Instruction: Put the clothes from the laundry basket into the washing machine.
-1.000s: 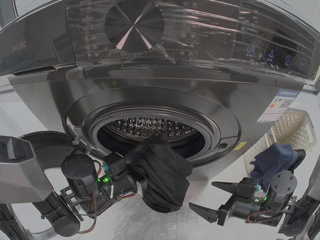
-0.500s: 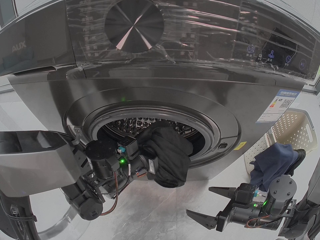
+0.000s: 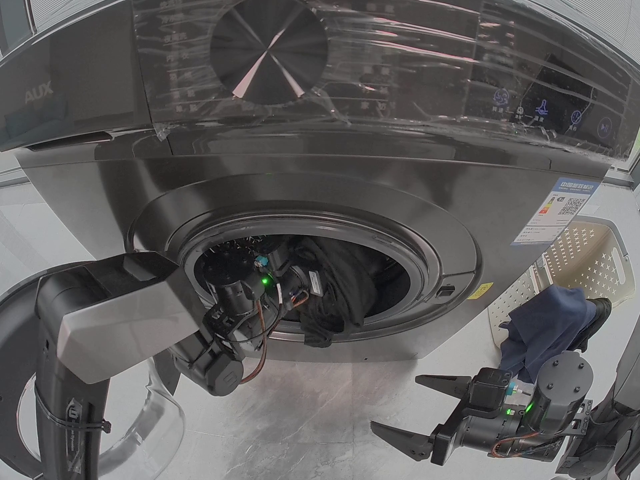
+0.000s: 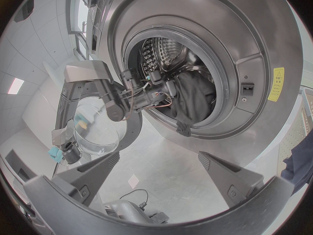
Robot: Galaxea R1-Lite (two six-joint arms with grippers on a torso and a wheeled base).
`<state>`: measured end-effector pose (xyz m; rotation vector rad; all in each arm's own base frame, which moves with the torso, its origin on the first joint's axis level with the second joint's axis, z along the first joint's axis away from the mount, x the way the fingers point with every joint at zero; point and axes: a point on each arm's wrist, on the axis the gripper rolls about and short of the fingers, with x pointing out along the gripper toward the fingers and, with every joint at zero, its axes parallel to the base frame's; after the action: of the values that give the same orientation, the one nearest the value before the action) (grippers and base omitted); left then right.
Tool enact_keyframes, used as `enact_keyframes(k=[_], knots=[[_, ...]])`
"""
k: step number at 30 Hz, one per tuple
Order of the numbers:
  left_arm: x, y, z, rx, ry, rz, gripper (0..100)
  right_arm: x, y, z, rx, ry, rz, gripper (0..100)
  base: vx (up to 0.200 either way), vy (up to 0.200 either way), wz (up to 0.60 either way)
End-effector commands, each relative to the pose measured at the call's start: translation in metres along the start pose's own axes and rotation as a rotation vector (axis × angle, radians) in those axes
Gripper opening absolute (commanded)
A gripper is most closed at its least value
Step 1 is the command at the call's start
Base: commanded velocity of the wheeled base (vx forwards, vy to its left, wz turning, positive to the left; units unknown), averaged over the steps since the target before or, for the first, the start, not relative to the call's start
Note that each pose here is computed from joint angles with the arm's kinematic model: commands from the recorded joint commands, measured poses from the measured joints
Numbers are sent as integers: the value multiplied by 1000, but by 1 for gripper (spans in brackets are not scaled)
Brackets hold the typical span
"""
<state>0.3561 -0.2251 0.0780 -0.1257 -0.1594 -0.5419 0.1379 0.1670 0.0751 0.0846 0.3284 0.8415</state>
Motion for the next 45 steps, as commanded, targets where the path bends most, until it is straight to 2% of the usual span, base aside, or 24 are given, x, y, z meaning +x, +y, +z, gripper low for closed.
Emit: enact_keyframes(k=[1,3,6,12,18,19,20,21,22,23,24,27,28,30,34,37,39,40,45], knots=[[28,27,-27,11,-28,58,0,1,1,0,-1,-1,3,100,0,0,0],[37,38,-25,16,-32,82,0,1,1,0,-2,0,5,100,0,0,0],[45,45,-17,17,-18,97,0,1,2,0,-2,1,7,100,0,0,0],[51,47,1,11,41,108,0,1,2,-1,-2,4,6,100,0,0,0],[53,48,5,8,63,116,0,2,2,-2,-2,8,7,100,0,0,0],[51,47,4,5,72,117,100,2,1,-2,-2,7,5,100,0,0,0],[51,47,4,5,72,117,100,2,1,-2,-2,7,5,100,0,0,0],[47,42,8,-18,90,112,100,2,1,-2,-2,7,5,100,0,0,0],[45,41,8,-26,100,114,100,2,1,-2,-2,7,5,100,0,0,0],[37,37,9,-52,147,113,100,2,2,-2,-2,8,7,100,0,0,0],[33,32,11,-64,178,106,100,2,1,-2,-2,9,6,100,0,0,0],[24,22,10,-92,260,81,100,2,1,-2,-2,9,6,100,0,0,0],[24,21,10,-97,266,79,100,2,1,-2,-2,9,5,100,0,0,0],[20,12,8,-116,301,44,100,2,3,-2,-1,10,11,100,0,0,0],[16,0,-1,-123,343,-10,100,2,3,-3,0,12,12,100,0,0,0],[17,-3,-5,-123,358,-16,100,2,3,-3,0,14,13,100,0,0,0],[17,-2,-16,-121,390,-12,100,2,4,-3,0,15,17,100,0,0,0],[17,-2,-18,-121,396,-9,0,2,4,-3,0,15,17,100,0,0,0],[20,-1,-33,-117,418,-2,0,2,4,-3,0,15,17,100,0,0,0]])
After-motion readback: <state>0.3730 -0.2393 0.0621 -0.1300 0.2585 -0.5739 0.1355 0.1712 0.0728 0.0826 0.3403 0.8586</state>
